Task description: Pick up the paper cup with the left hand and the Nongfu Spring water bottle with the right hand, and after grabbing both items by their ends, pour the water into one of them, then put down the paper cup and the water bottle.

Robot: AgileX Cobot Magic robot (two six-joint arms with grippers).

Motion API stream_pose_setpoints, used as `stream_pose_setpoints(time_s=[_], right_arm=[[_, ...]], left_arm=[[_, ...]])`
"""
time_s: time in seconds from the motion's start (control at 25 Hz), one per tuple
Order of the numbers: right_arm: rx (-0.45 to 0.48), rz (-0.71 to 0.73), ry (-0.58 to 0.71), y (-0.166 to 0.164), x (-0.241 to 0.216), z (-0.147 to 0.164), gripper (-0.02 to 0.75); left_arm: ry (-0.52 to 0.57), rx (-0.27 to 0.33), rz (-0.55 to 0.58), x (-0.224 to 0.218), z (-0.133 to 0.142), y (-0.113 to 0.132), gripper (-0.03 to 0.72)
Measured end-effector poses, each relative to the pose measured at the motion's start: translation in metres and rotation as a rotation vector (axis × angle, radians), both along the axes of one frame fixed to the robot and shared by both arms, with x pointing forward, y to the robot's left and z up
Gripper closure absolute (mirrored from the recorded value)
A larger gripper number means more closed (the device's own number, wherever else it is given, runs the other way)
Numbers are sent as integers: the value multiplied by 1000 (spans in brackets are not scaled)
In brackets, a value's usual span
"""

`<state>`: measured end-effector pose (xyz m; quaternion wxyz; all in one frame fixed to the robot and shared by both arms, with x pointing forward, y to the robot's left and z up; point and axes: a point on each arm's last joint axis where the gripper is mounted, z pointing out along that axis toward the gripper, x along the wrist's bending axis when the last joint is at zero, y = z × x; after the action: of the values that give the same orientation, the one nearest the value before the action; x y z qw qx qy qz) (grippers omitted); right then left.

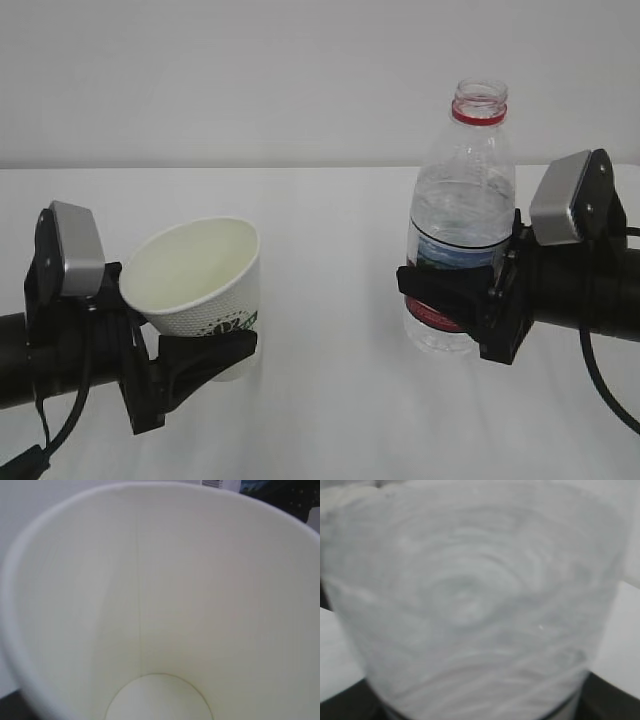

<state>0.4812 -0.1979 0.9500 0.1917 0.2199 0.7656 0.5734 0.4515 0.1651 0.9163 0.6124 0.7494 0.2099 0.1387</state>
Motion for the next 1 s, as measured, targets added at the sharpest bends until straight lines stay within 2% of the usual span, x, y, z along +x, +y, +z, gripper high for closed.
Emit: stream_pose_setpoints(time_s=[0.24,0.48,1.0], right_arm=[[0,0,0,0,0,0,262],[0,0,-1,0,0,0,262],[-14,-8,6,-1,0,-1,262]], left_arm=[[-26,21,-60,5,4,-8,116],[-51,95,-151,6,7,-34,116],[-48,110,-260,-12,9,-65,116]])
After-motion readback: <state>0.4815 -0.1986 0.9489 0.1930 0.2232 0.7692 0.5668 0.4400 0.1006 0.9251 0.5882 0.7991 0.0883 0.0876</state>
